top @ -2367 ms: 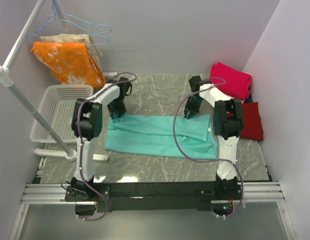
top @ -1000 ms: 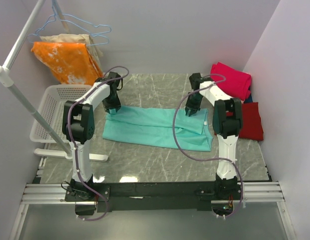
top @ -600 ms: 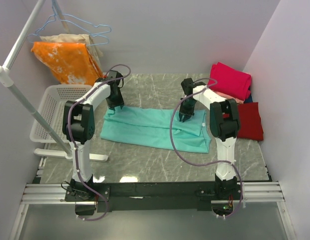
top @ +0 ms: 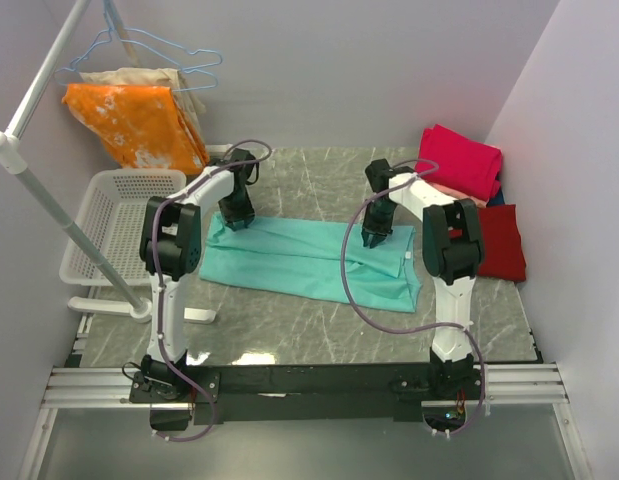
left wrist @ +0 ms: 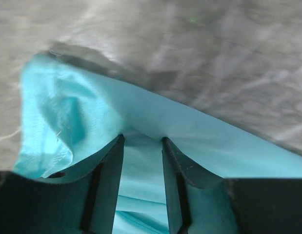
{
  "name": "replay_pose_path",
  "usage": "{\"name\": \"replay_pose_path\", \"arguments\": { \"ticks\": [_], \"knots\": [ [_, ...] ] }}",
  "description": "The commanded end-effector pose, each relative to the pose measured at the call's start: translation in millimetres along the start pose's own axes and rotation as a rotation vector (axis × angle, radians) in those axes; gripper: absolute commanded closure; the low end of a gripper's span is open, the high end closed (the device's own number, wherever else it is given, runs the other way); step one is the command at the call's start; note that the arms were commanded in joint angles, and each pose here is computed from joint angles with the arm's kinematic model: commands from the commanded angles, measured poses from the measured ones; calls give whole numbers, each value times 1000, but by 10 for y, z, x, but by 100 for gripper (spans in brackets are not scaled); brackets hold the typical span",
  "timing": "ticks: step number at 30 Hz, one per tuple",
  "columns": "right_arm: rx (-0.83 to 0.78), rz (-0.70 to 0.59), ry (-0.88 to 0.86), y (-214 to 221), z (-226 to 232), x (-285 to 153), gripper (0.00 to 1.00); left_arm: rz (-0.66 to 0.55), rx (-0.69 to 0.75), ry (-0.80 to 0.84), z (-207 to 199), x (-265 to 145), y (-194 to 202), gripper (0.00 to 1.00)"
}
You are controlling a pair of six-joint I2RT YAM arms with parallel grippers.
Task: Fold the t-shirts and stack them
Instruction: Fold the tshirt
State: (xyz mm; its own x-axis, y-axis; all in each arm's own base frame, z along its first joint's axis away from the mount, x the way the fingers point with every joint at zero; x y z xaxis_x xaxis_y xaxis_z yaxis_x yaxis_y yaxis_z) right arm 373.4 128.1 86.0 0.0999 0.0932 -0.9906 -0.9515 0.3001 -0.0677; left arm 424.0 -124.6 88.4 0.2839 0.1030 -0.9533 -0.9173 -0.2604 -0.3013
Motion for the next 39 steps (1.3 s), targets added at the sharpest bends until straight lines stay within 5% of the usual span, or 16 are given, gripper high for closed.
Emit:
{"name": "replay_pose_path", "arguments": {
  "ticks": [1,16,28,39],
  "knots": [
    [40,16,120,-58,-296,76,71,-40,-54,-225,360,-126,-30,56],
    [109,-13,162,-272,-538,45,71,-88,-131,-342,784,-353,-81,56],
    [104,-285,-27,-465,-302,-827,65,-250,-53,125,262,-1025,-236,56],
    [74,-122,71,-287,-418,-376,65,32,106,168,-279,-178,324,62]
  ]
}}
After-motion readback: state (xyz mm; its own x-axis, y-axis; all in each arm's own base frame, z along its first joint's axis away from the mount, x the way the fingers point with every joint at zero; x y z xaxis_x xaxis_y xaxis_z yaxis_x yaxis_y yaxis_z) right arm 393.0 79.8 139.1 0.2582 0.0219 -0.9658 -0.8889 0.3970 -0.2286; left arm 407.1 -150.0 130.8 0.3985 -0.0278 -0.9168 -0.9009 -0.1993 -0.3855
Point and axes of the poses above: each gripper's point midway between its finger pads, its own x axis out along the fingers, its own z axis along the line the jaws close on, y = z × x, the point moved 7 cm from there along -x, back along the fingers, and after that the axes turned 3 degrees about x, right-handed, at the moved point
